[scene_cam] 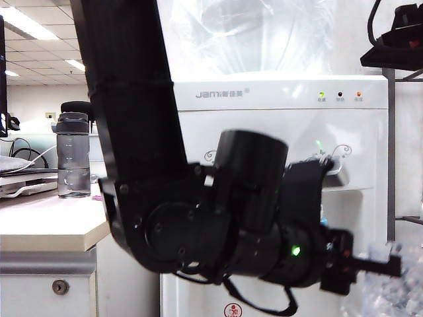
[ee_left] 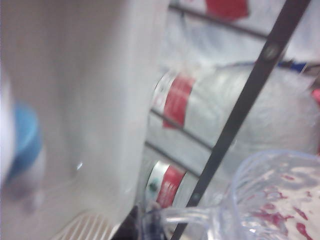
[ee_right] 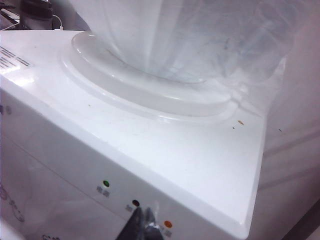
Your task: Pick up the plastic mug from the left desk, go to the cold water outlet of the water dispenser, press the vertical switch to get some water, then put the mug back on the desk.
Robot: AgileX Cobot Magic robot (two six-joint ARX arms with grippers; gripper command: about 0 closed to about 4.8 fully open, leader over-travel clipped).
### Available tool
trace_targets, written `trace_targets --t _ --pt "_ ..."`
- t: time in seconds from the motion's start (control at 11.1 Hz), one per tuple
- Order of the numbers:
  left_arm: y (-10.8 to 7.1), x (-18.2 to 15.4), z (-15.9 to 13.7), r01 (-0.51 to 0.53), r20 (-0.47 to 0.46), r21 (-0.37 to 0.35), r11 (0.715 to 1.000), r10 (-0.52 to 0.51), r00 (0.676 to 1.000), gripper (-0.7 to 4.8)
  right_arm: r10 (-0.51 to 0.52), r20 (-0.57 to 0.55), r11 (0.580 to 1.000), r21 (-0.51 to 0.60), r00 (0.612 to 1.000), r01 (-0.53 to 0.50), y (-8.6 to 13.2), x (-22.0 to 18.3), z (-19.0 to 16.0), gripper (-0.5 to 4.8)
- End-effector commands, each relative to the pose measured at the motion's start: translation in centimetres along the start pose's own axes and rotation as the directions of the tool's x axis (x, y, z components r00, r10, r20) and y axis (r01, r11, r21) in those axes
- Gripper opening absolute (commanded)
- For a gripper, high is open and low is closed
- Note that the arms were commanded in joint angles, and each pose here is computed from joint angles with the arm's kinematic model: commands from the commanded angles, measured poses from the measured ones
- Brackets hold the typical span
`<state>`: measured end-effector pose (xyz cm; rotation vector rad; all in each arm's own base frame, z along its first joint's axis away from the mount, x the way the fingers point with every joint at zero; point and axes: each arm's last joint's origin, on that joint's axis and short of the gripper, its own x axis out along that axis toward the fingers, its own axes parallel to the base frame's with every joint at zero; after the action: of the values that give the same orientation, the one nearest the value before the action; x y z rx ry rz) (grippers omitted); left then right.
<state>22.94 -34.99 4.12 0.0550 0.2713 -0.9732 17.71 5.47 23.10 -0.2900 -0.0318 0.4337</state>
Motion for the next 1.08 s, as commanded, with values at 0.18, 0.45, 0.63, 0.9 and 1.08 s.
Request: trace_targets --t 0.18,0.45,0.63,0.9,1.08 --pt "-1.2 -0.8 0.9 0.054 0.036 0.002 0.999 -0.054 0.998 -0.06 -0.017 0.055 1.000 -0.004 0.998 0.018 -0.2 -0.1 0.7 -0.05" --pt "-1.6 -1.6 1.5 0.059 0.042 0.035 0.998 -0.061 0.997 -0.06 -0.020 0.059 1.000 -0.004 0.998 0.020 -0.3 0.0 0.9 -0.05" --pt "-1.6 -2.0 2.5 0.060 0.064 0.034 0.998 -0.063 0.996 -0.06 -0.024 0.070 1.000 -0.006 0.997 0.024 -0.4 0.0 1.1 -0.05" --pt "-1.8 -2.5 3.7 0.065 0.092 0.029 0.997 -0.067 0.994 -0.05 -0.052 0.073 0.999 -0.005 0.996 0.053 -0.5 -0.1 1.3 -0.05" --pt "-1.9 -2.9 4.5 0.068 0.112 0.030 0.997 -0.071 0.991 -0.05 -0.081 0.085 0.997 -0.005 0.993 0.082 -0.6 -0.4 1.5 -0.05"
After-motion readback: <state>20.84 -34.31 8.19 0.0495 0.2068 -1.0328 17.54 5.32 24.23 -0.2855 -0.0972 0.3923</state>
